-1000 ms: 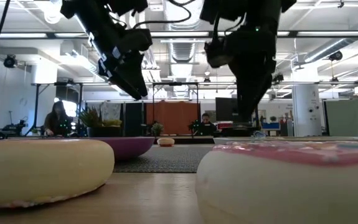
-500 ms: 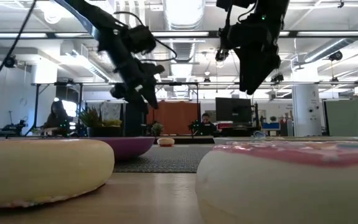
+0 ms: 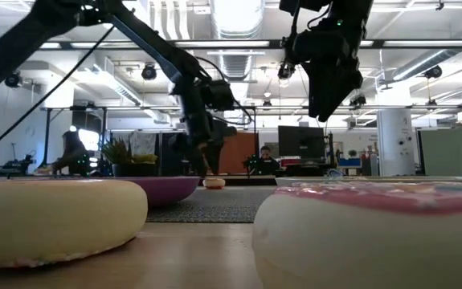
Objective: Pick & Place donuts
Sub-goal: Put the small orange donut on the white plate
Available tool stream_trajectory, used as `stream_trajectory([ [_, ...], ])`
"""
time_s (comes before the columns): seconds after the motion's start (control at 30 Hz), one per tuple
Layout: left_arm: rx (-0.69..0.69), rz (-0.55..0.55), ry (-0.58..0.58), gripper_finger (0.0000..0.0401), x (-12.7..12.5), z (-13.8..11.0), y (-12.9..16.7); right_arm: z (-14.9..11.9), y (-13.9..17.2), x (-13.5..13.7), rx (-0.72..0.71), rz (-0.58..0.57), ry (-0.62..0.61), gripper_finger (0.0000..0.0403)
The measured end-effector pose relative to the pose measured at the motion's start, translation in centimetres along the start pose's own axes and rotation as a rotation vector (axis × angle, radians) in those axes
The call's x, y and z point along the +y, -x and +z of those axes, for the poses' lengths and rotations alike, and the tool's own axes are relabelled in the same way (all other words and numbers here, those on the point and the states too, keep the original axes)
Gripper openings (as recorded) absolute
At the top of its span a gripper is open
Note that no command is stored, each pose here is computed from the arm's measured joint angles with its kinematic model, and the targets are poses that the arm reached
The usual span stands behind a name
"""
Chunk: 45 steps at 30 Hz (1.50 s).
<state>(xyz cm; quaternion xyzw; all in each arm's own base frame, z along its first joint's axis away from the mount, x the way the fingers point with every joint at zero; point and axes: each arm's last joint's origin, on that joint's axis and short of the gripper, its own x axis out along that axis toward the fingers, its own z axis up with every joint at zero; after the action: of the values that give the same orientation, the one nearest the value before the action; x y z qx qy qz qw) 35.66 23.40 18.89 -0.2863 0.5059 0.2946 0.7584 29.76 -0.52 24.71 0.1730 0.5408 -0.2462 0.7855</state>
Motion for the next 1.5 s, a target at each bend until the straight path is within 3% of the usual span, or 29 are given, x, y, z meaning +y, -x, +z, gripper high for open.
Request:
stream_trajectory([
  [0.27,0.022,-0.018,-0.005,0.0148,0.6,0.5,-1.4,0.0,-0.1,0.0,-0.003,-0.007,0.006,0.0224],
  [0.63,0.057,-0.059,-0.035,0.0012,0.7,0.2,-1.9,0.0,-0.1,0.0,0.001,0.005,0.038,0.0224],
  [0.87,0.026,-0.080,-0.044,0.0001,0.0,0.6,1.0,0.5,0.7,0.2,-0.071,0.066,0.056,0.0224],
  [0.97,-0.040,-0.211,-0.065,0.0001,-1.3,0.5,4.1,1.1,1.5,-0.3,-0.129,0.096,0.015,0.0224],
  [1.1,-0.041,-0.554,-0.078,0.0001,-3.7,-0.7,7.2,1.6,3.2,-0.9,-0.251,0.101,0.072,0.0224],
  [1.23,0.008,-0.827,-0.099,0.0001,-5.7,-2.3,8.1,1.5,5.0,-0.1,-0.379,0.103,0.361,0.0224],
  [1.33,0.043,-0.932,-0.099,0.0000,-6.9,-3.4,7.9,1.3,5.5,0.4,-0.434,0.058,0.608,0.0224],
  [1.5,0.097,-1.076,-0.119,0.0000,-8.8,-4.9,7.6,1.0,5.4,1.4,-0.462,-0.011,0.878,0.0224],
])
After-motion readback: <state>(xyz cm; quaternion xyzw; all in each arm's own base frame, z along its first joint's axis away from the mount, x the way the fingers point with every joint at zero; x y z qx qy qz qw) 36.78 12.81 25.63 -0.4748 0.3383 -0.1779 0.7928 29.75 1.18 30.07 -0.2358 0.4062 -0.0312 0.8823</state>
